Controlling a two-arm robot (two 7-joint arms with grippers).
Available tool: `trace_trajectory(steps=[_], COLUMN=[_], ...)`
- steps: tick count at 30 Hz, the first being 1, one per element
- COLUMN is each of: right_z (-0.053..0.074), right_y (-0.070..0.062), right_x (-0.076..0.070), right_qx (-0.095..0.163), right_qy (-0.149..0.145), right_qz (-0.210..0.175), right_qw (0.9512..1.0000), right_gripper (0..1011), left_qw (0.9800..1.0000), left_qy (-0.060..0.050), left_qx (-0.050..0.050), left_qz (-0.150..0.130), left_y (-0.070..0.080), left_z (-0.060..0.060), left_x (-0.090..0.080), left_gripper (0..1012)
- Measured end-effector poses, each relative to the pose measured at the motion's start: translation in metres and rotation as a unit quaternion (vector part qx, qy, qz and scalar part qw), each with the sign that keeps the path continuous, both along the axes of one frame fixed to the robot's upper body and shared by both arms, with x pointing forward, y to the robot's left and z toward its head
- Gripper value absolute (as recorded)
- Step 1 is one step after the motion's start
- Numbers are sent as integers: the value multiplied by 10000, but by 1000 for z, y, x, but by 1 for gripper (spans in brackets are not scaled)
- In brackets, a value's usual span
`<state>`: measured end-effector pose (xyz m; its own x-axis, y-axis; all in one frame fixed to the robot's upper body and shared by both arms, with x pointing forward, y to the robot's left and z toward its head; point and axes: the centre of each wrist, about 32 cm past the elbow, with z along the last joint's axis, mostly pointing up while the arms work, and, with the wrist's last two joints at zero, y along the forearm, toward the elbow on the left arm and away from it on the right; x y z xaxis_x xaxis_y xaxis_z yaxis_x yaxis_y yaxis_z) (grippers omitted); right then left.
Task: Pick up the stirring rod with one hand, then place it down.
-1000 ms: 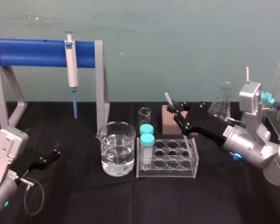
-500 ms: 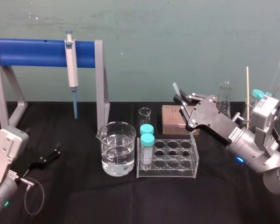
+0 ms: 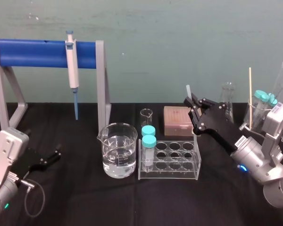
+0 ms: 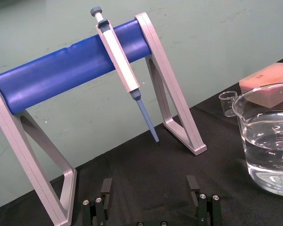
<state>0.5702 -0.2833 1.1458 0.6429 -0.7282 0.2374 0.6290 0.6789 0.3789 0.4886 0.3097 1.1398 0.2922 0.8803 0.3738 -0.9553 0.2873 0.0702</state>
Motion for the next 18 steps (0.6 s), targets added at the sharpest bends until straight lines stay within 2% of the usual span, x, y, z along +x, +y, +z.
trace_trajectory(steps=[18], right_z=[-3], right_y=[0], right_x=[-1], right_qx=[-24], right_qy=[59], right_qz=[-20], right_qw=[10000], right_gripper=[66], left_qw=[10000], left_qy=[0], left_qx=[0], left_qz=[0], left_y=[0], left_z=[0], left_x=[0], left_gripper=[1000])
